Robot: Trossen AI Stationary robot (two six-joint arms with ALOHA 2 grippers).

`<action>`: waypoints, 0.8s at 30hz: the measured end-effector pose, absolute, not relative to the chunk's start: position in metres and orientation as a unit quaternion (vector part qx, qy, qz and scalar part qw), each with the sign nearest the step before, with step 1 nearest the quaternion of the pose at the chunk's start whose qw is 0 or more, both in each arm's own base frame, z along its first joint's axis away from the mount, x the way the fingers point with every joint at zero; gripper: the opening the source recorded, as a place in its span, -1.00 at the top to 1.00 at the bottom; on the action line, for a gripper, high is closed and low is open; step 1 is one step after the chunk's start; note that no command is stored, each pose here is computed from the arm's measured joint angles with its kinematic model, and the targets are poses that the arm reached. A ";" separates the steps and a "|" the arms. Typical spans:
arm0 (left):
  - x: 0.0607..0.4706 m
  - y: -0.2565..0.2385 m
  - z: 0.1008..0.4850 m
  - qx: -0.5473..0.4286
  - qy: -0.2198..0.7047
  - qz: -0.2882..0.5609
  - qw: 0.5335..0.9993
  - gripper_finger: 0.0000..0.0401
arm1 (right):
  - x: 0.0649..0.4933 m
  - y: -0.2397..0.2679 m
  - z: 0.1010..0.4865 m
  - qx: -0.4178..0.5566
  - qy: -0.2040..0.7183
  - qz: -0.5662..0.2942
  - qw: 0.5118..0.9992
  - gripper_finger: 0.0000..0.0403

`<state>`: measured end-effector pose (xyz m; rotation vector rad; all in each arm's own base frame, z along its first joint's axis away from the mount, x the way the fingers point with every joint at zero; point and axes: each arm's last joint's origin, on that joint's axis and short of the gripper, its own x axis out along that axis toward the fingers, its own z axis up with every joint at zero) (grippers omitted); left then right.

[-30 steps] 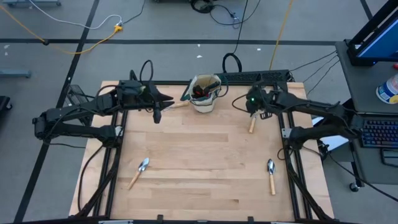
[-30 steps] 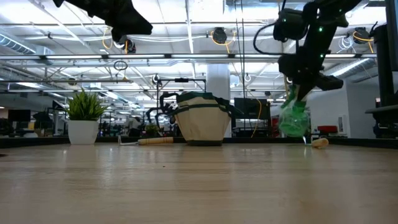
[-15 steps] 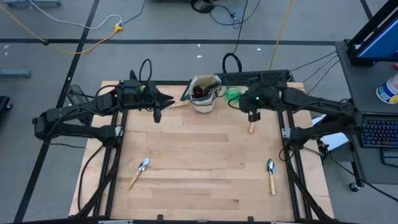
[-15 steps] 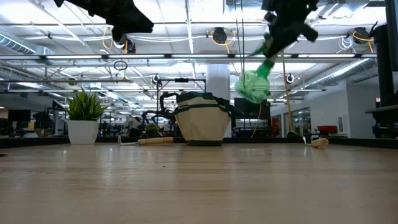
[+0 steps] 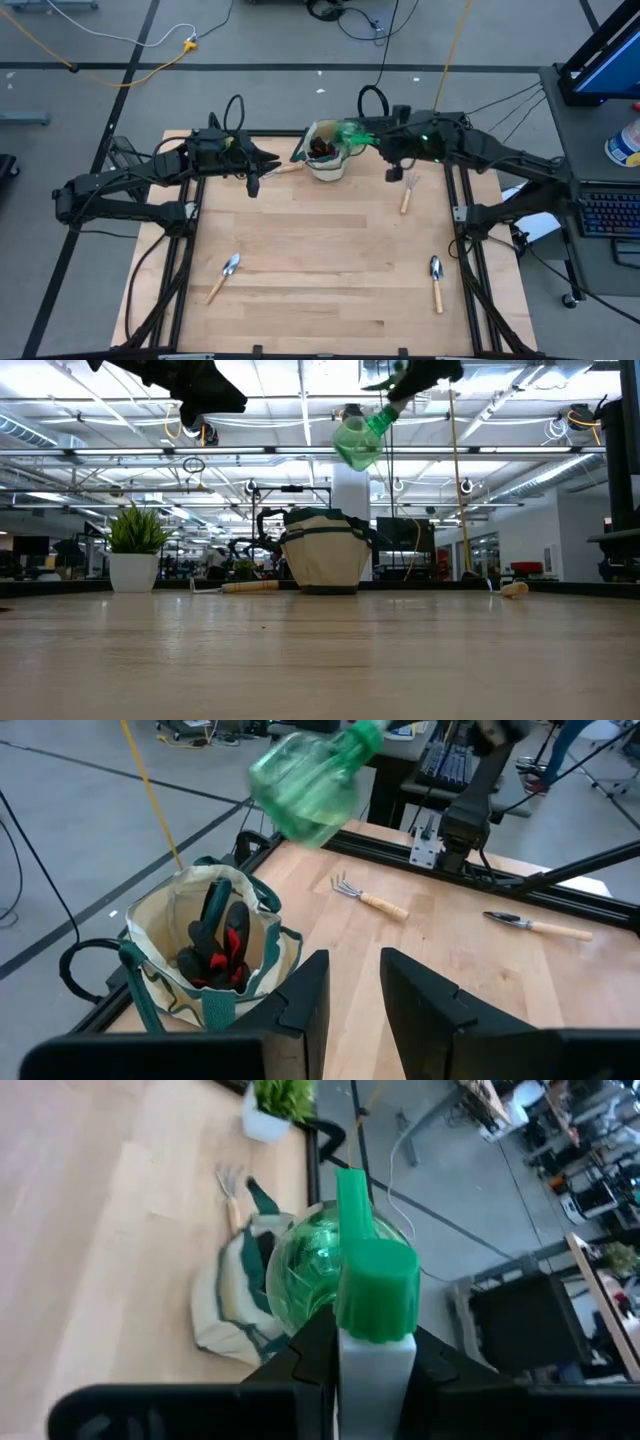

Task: Pick & Place Garden tools in Gardening bag
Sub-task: Put the green spray bottle into the green gardening bag

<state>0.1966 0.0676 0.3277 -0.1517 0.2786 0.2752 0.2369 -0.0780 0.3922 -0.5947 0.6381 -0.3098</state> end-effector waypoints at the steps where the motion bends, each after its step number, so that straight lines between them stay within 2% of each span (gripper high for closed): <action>1: 0.197 0.068 0.328 -0.075 0.138 0.136 0.978 0.52 | 0.242 -0.082 0.390 -0.289 0.309 -0.152 0.893 0.77; 10: 0.197 0.068 0.328 -0.070 0.139 0.136 0.978 0.52 | 0.281 -0.118 0.358 -0.306 0.340 -0.159 0.875 0.77; 24: 0.197 0.068 0.328 -0.058 0.141 0.134 0.979 0.52 | 0.301 -0.144 0.327 -0.316 0.381 -0.141 0.857 0.76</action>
